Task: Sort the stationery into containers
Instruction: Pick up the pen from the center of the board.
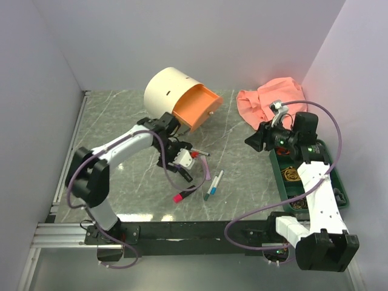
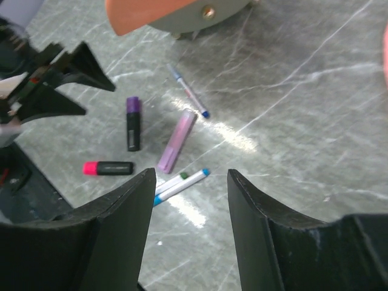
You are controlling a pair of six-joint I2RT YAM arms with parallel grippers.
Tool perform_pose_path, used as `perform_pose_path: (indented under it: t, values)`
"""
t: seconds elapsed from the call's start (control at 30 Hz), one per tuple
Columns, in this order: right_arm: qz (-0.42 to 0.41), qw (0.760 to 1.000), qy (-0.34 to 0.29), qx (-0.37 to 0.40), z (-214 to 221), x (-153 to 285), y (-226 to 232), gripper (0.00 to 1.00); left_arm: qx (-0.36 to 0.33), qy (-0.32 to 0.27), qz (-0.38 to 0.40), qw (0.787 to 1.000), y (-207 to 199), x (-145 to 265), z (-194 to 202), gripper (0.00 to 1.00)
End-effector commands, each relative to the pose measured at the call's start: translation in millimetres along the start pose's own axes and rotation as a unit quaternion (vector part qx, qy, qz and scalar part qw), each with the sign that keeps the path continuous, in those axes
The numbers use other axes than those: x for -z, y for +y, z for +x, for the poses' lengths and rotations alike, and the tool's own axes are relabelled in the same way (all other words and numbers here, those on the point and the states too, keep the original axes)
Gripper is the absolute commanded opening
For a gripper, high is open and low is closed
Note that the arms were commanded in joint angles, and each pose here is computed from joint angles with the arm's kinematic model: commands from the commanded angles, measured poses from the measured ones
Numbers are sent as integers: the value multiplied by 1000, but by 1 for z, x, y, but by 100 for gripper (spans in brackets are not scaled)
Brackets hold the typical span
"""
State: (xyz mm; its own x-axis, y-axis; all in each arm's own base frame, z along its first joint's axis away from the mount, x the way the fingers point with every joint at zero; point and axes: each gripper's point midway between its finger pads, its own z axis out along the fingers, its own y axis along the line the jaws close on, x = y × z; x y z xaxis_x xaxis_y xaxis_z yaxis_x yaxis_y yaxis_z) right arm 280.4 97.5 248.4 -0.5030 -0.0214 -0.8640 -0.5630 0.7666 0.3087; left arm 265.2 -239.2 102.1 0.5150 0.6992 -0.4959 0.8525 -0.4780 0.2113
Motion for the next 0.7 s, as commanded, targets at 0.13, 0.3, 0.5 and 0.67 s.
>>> perform_pose_path:
  t: [0.13, 0.3, 0.5, 0.67]
  values:
    - [-22, 999, -36, -2, -8, 7, 11, 57, -43, -4, 53, 998, 17, -11, -18, 69]
    - [-23, 999, -29, 9, -7, 11, 12, 57, -35, 6, 81, 996, 11, -32, -25, 66]
    - [-28, 999, -30, 8, -6, 11, 14, 57, -18, 25, 84, 996, 16, -55, -24, 63]
    - [-32, 999, -20, 5, -2, 8, 12, 57, -7, 42, 88, 995, 13, -68, -16, 61]
